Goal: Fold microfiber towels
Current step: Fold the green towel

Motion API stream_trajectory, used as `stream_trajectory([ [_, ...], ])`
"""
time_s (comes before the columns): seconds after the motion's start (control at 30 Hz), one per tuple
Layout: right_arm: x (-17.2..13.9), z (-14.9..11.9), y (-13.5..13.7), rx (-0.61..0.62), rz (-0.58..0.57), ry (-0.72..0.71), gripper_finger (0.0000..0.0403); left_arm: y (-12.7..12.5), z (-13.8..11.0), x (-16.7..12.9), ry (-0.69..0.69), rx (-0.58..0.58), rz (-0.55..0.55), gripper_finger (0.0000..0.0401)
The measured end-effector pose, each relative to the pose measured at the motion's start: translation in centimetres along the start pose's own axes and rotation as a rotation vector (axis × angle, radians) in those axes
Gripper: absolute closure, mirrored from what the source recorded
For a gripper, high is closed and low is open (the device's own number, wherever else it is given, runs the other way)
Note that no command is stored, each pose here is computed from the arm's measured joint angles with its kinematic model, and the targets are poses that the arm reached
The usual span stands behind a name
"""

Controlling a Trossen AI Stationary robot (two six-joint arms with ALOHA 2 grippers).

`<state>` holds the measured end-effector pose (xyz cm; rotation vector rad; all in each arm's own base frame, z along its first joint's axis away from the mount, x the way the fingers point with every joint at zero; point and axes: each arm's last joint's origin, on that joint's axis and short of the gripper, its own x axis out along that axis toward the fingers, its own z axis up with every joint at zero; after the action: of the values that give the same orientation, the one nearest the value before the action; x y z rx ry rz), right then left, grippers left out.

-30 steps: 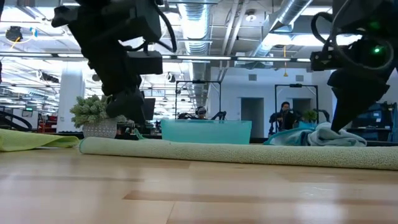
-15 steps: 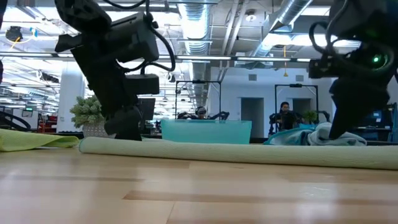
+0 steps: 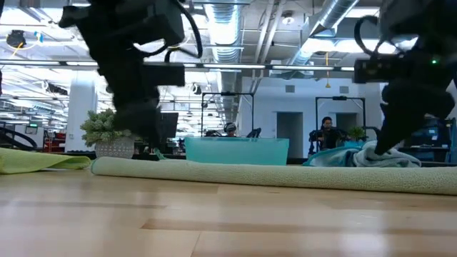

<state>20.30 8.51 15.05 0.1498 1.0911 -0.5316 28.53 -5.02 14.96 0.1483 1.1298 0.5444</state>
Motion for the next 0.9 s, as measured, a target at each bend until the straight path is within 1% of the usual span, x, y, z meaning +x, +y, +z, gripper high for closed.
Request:
stream_trajectory([
  [0.03,0.0,0.2,0.2,-0.005,0.025,-0.017,0.0383,-0.3,-0.4,0.1,0.023,-0.007,-0.052,0.0269],
  [0.1,0.3,0.6,0.5,0.003,0.066,-0.045,0.0383,-0.8,-1.4,0.5,0.060,-0.013,-0.120,0.0269],
  [0.17,1.2,0.6,0.3,-0.003,0.087,-0.039,0.0388,-1.1,-2.4,0.8,0.062,-0.022,-0.139,0.0269],
  [0.23,2.1,0.5,0.0,0.002,0.091,-0.014,0.0393,-1.2,-3.2,1.1,0.045,-0.033,-0.127,0.0269],
  [0.3,3.0,0.3,-0.6,0.006,0.058,0.030,0.0396,-1.1,-3.8,1.5,0.021,-0.026,-0.083,0.0269],
  [0.37,3.6,0.1,-0.9,0.004,0.021,0.062,0.0395,-0.7,-4.0,1.8,-0.013,0.005,0.006,0.0269],
  [0.47,3.9,0.1,-0.5,0.028,0.034,0.082,0.0390,-0.2,-3.9,2.1,-0.051,0.098,0.125,0.0269],
  [0.53,3.8,-0.2,0.2,0.043,0.064,0.094,0.0389,0.2,-3.5,2.3,-0.076,0.148,0.183,0.0269],
  [0.6,3.1,-0.3,1.4,0.050,0.138,0.125,0.0389,0.8,-3.0,2.5,-0.083,0.183,0.242,0.0269],
  [0.67,1.9,-0.4,2.7,0.025,0.222,0.163,0.0391,1.2,-2.6,2.3,-0.072,0.201,0.292,0.0269],
  [0.73,0.7,-0.5,3.5,-0.013,0.251,0.180,0.0393,1.4,-1.9,1.9,-0.073,0.199,0.326,0.0269],
  [0.8,-1.0,0.3,4.2,-0.013,0.281,0.092,0.0393,1.3,-1.0,1.4,-0.090,0.171,0.311,0.0269],
  [0.83,-1.7,0.8,4.5,-0.003,0.289,0.034,0.0393,1.1,-0.6,1.3,-0.095,0.158,0.276,0.0269],
  [0.9,-2.2,1.1,4.5,-0.005,0.266,-0.031,0.0391,0.7,-0.1,1.1,-0.095,0.131,0.160,0.0269],
])
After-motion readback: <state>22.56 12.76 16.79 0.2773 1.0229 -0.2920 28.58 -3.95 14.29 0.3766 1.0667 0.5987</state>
